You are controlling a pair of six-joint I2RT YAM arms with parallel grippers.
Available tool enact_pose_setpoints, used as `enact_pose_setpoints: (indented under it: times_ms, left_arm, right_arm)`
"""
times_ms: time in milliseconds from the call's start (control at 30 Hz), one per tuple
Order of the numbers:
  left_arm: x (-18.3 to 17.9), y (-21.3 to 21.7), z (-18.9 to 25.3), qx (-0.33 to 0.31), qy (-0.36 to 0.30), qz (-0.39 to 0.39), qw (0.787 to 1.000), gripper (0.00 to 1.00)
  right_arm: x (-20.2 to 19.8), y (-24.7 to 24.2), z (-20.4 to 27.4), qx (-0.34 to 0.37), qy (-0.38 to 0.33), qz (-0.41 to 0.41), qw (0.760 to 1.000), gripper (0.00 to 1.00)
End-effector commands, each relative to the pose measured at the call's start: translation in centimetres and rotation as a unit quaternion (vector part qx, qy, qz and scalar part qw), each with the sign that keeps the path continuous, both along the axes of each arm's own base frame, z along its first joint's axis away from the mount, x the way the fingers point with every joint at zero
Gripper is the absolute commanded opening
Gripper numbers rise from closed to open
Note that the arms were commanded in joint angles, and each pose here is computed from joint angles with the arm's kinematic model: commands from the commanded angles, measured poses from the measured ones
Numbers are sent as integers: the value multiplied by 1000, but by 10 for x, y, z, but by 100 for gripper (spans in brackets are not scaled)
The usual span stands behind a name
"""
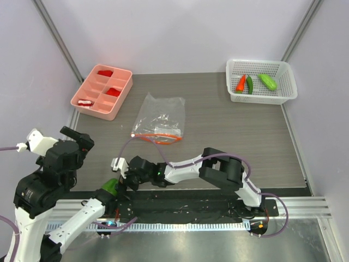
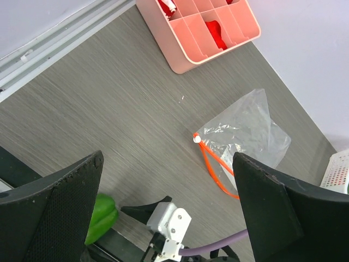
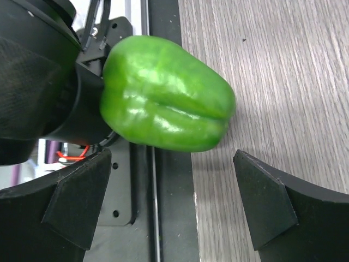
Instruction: Open the zip-top bag and remove the fake food
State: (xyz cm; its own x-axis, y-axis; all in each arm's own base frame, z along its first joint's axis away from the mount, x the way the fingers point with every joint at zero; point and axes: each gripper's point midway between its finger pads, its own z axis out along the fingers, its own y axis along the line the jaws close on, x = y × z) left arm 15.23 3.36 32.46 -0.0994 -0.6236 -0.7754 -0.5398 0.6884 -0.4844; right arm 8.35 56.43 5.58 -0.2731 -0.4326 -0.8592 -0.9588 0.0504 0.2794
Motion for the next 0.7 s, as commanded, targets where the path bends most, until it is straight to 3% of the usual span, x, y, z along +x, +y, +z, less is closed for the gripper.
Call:
enact_pose_setpoints:
  times_ms: [0, 667]
  left_arm:
    - [-12, 12, -11, 29, 31, 14, 999, 100]
    - [-11, 9, -9, 34, 33, -5, 999, 100]
  right_arm:
    - [10, 22, 30, 77, -55, -7, 996, 100]
    - [1, 48, 26, 155, -73, 7, 985, 100]
